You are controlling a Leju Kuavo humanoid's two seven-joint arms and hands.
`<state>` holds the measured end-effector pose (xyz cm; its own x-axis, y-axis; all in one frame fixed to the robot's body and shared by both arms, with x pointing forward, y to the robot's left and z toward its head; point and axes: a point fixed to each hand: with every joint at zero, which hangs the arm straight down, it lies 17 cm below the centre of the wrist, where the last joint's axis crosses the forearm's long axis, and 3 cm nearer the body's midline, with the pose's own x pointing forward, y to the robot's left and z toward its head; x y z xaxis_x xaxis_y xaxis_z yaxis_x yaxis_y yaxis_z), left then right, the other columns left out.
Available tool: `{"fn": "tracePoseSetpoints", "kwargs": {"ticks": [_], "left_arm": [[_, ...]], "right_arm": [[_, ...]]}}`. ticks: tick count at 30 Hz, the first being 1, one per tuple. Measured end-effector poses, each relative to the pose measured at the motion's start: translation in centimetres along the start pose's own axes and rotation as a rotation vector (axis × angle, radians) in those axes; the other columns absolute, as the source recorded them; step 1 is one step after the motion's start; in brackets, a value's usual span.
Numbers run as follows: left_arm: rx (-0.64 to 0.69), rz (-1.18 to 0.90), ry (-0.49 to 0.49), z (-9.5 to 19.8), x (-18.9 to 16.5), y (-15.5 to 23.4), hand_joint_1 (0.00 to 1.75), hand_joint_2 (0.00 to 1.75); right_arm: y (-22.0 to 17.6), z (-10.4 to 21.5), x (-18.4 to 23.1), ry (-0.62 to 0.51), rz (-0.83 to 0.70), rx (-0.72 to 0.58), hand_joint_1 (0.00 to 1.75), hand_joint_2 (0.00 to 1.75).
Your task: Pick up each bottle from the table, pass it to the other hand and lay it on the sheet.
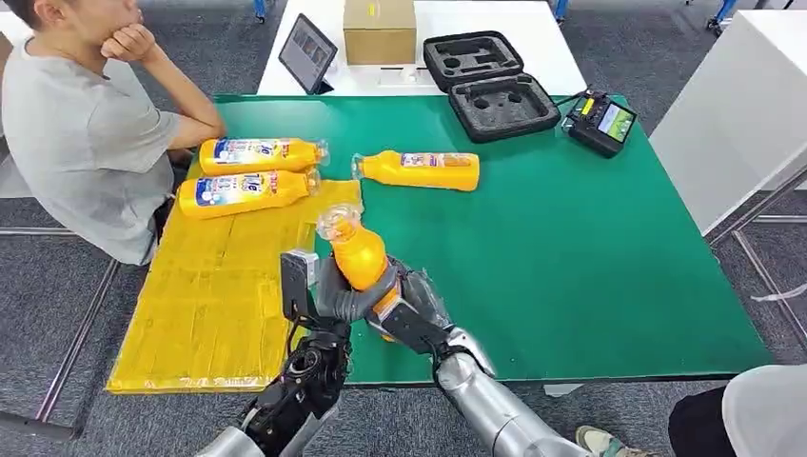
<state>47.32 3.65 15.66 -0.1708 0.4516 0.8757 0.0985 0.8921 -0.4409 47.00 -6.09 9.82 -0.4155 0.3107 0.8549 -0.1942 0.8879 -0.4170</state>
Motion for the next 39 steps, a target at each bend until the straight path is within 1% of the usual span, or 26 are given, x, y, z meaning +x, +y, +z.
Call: {"fn": "tracePoseSetpoints", "kwargs": {"ticks": [1, 2, 16, 21, 22, 24, 28, 29, 33, 39], "left_arm": [[-0.010, 0.005, 0.002, 0.1, 0.0, -0.4, 1.75, 1.75], [-0.009, 0.009, 0.005, 0.0, 0.0, -0.4, 1.75, 1.75], [-0.024, 0.047, 0.042, -0.1, -0.4, -0.7, 1.75, 1.75], [-0.017, 0.027, -0.006, -0.1, 0.8, -0.4, 1.75, 1.75], [-0.009, 0.010, -0.027, 0.0, 1.2, -0.1, 1.75, 1.75], [0.017, -0.069, -0.115, 0.1, 3.0, 0.5, 1.75, 1.75], [0.100, -0.287, -0.332, -0.7, 8.8, 2.4, 1.75, 1.75], [0.122, -0.316, -0.374, -0.9, 10.1, 3.0, 1.75, 1.75], [0.180, -0.349, -0.448, -1.2, 13.0, 4.9, 1.75, 1.75], [0.240, -0.461, -0.555, -0.8, 16.2, 6.3, 1.75, 1.75]], "right_arm": [[0.2, -0.1, 0.2, -0.004, 0.002, 0.006, 0.02, 1.75], [0.3, -0.2, 0.2, -0.007, 0.005, 0.009, 0.00, 1.75], [0.3, -0.5, 0.4, -0.008, -0.001, 0.008, 0.00, 1.75], [0.2, -0.5, 0.4, -0.006, -0.007, 0.004, 0.00, 1.75], [0.2, -0.5, 0.4, -0.007, -0.007, 0.004, 0.00, 1.75], [0.4, -0.5, 0.5, -0.009, -0.011, 0.008, 0.00, 1.75], [0.9, -0.2, 0.8, -0.015, -0.022, 0.018, 0.00, 1.75], [1.0, -0.1, 0.9, -0.018, -0.025, 0.021, 0.00, 1.75], [1.5, -0.1, 1.3, -0.027, -0.029, 0.030, 0.00, 1.75], [1.9, 0.1, 1.6, -0.036, -0.031, 0.039, 0.00, 1.75]]}}
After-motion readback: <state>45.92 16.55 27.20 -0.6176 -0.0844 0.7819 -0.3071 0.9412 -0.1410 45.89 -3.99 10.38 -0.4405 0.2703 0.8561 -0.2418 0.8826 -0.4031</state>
